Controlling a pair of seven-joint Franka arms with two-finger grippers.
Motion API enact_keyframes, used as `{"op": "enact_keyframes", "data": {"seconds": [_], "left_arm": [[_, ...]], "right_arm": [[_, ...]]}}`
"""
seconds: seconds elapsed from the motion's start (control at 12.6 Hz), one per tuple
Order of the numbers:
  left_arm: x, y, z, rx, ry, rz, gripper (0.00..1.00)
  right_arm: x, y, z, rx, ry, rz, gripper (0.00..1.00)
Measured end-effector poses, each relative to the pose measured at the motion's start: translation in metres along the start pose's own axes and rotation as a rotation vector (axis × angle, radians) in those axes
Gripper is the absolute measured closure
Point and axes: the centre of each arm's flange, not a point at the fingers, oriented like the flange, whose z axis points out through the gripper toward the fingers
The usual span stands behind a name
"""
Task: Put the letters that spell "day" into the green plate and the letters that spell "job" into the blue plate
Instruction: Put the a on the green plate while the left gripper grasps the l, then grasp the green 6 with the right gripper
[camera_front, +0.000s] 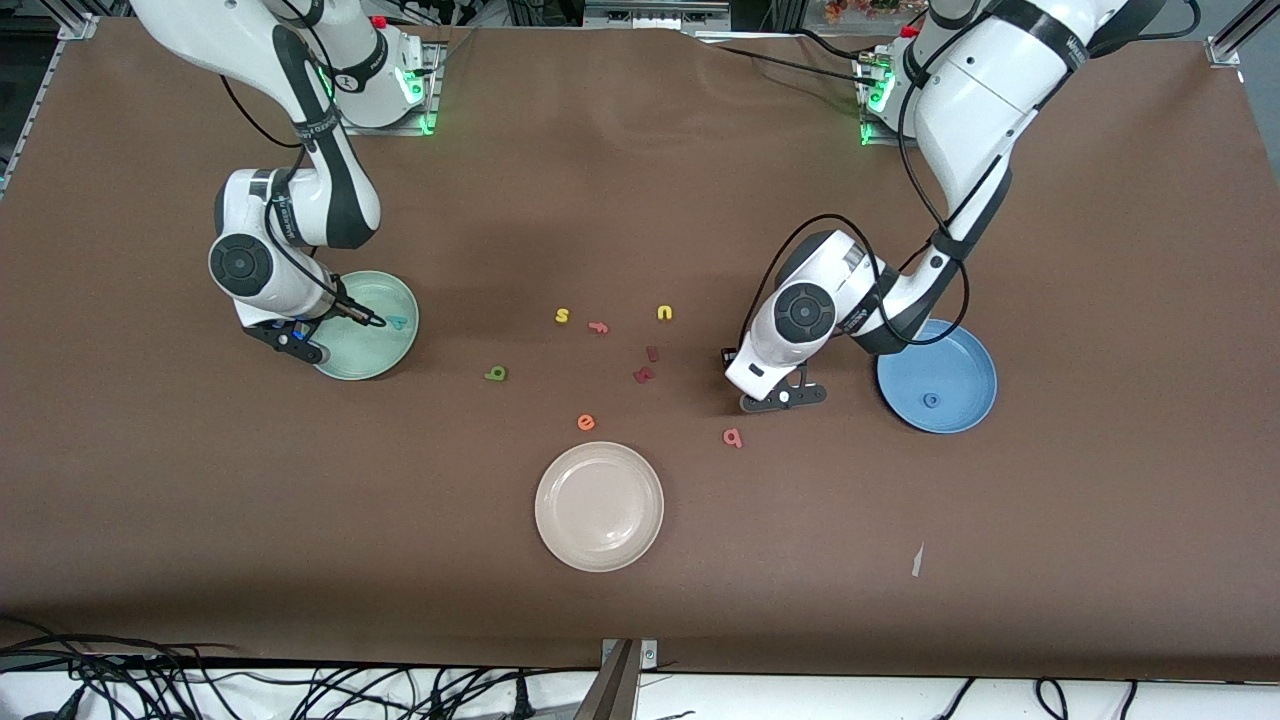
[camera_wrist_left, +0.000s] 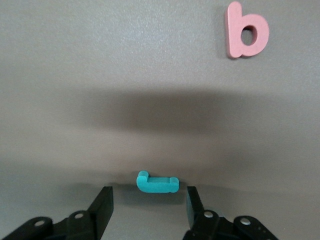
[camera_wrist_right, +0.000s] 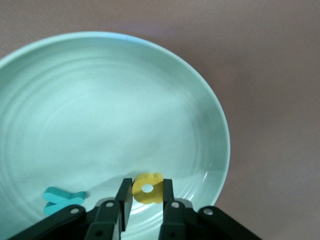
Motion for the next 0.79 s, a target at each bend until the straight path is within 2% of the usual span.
{"op": "enact_keyframes", "data": {"seconds": [0.08,0.24,0.47,0.79], "left_arm": [[0.000,0.000,0.002,0.001,-0.003,0.000,0.33],[-0.001,0.001,0.004,0.002,-0.006,0.001,0.36],[-0.001,0.001,0.003,0.001,-0.005,0.002,0.40],[0.000,0.001,0.003,0.001,-0.004,0.002,0.43]], "right_arm": [[-0.002,0.001,0.003,-0.002,-0.002,-0.001,0.59],[-0.003,-0.003,-0.003,0.007,0.001,-0.006,0.36],[-0.019,-0.034,-0.052,0.067,0.008,0.061,0.01],[-0.078,-0.144,-0.109,0.157,0.052,0.297,0.00]]}}
